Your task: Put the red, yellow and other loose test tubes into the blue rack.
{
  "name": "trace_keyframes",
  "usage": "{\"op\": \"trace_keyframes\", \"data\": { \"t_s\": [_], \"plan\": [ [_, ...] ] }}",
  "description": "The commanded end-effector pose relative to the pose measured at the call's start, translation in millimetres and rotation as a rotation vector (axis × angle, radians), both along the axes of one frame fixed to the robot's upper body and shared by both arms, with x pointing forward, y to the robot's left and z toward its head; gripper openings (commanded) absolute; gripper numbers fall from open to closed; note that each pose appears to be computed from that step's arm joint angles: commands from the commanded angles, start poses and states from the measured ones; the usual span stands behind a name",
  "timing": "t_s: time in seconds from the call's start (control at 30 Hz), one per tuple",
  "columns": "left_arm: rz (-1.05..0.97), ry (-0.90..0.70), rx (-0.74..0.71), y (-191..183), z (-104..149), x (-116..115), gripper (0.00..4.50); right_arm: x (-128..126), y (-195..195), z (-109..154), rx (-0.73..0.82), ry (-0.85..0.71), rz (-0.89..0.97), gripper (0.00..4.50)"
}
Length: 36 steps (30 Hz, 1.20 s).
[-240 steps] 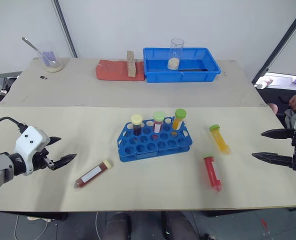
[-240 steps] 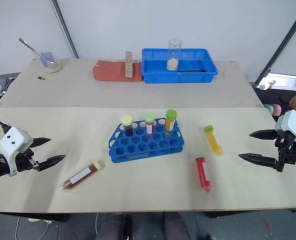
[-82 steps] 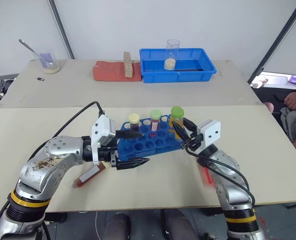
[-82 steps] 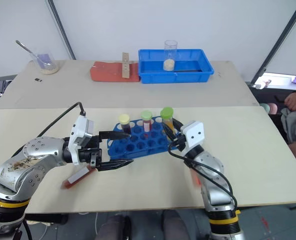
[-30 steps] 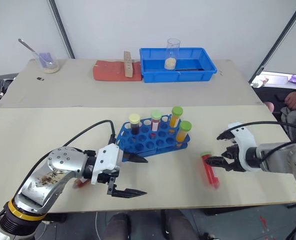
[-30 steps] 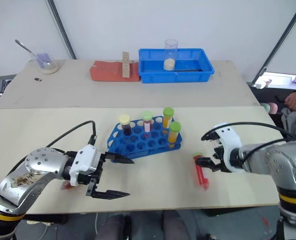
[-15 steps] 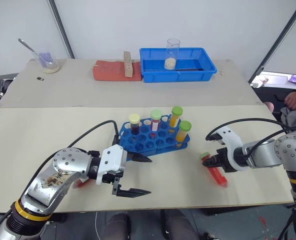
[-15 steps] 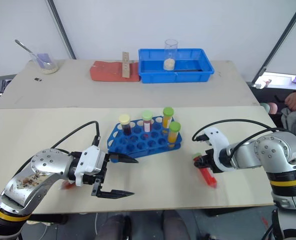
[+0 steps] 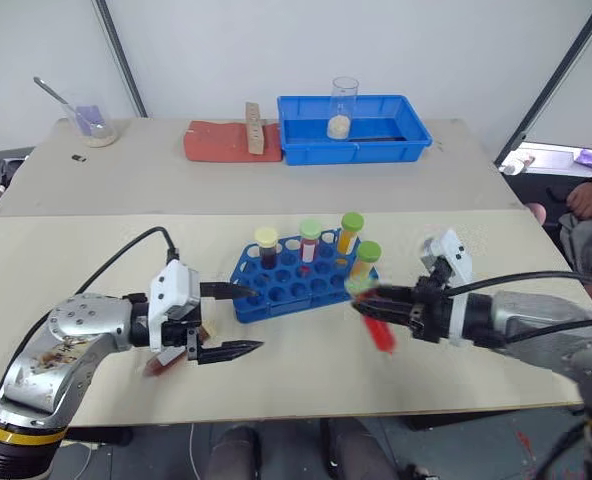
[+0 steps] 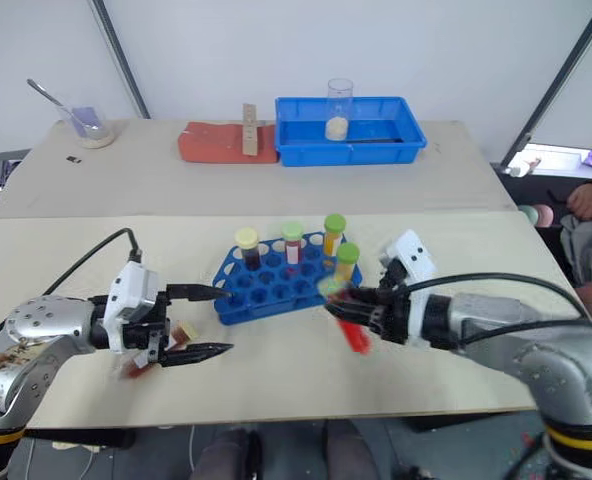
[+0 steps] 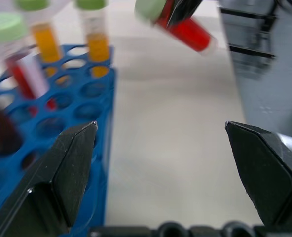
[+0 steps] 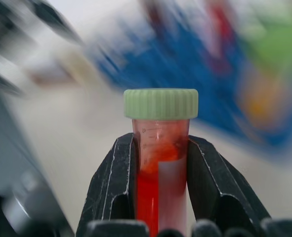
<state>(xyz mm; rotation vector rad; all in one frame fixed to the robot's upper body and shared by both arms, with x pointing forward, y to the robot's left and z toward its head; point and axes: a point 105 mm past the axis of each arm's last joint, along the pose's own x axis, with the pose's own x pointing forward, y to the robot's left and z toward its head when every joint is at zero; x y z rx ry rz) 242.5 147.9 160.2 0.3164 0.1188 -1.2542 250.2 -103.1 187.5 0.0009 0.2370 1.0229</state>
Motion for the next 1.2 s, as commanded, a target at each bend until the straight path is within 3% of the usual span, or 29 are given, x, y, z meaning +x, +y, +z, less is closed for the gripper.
{"op": "trace_keyframes", "data": {
  "t_s": [0.03, 0.13, 0.33, 0.73, 1.2],
  "plan": [
    [0.026, -0.048, -0.022, 5, 11, 1, 4.50, 13, 15, 23, 0.118, -0.231, -0.044, 1.01],
    [0.018, -0.050, -0.025, 4, 12, -1, 4.50, 25, 31, 27, 0.216, -0.323, -0.081, 1.01],
    [-0.018, -0.049, -0.033, -1, 16, -4, 4.50, 41, 45, 22, 0.255, -0.456, -0.170, 1.01],
    [-0.062, -0.050, -0.027, -12, 21, -3, 4.50, 48, 50, -5, 0.218, -0.524, -0.265, 1.00],
    [-0.063, -0.040, -0.025, -10, 18, -5, 4.50, 54, 55, -16, 0.240, -0.536, -0.325, 1.00]
  ]
}}
